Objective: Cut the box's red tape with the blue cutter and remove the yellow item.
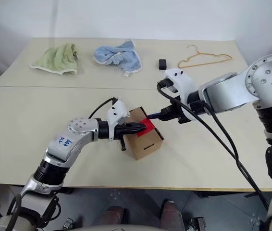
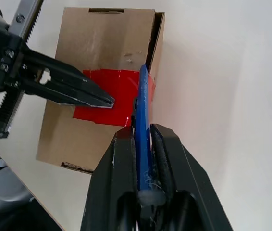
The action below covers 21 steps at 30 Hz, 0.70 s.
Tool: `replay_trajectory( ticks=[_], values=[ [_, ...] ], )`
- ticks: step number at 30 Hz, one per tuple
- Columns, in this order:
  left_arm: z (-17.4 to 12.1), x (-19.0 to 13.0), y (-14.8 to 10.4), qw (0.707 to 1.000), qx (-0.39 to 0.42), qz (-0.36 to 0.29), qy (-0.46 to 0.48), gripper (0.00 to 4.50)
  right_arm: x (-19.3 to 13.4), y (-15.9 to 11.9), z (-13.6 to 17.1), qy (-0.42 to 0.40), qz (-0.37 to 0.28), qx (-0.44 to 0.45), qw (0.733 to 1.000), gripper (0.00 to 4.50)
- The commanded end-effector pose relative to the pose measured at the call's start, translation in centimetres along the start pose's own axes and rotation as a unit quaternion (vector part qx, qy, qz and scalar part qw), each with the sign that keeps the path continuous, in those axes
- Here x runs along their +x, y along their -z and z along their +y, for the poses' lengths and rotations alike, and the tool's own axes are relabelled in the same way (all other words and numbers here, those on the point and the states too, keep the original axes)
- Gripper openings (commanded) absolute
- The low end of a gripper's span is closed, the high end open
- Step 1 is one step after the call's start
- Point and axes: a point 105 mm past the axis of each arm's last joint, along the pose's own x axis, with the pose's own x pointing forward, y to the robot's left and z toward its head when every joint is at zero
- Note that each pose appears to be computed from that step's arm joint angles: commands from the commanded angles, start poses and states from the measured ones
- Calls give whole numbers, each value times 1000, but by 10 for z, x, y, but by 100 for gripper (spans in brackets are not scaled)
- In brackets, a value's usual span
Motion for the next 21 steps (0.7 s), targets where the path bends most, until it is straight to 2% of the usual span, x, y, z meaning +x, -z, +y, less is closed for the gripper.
replay_trajectory(
  ticks=[1,8,21],
  values=[
    [-11,6,38,997,-45,64,17,0,-2,-6,20,-51,-2,-16,999,17],
    [-12,6,40,997,-49,64,15,0,-8,2,24,-72,26,-30,997,17],
    [-13,5,41,996,-53,67,16,0,-17,26,17,-64,74,-36,995,17]
  ],
)
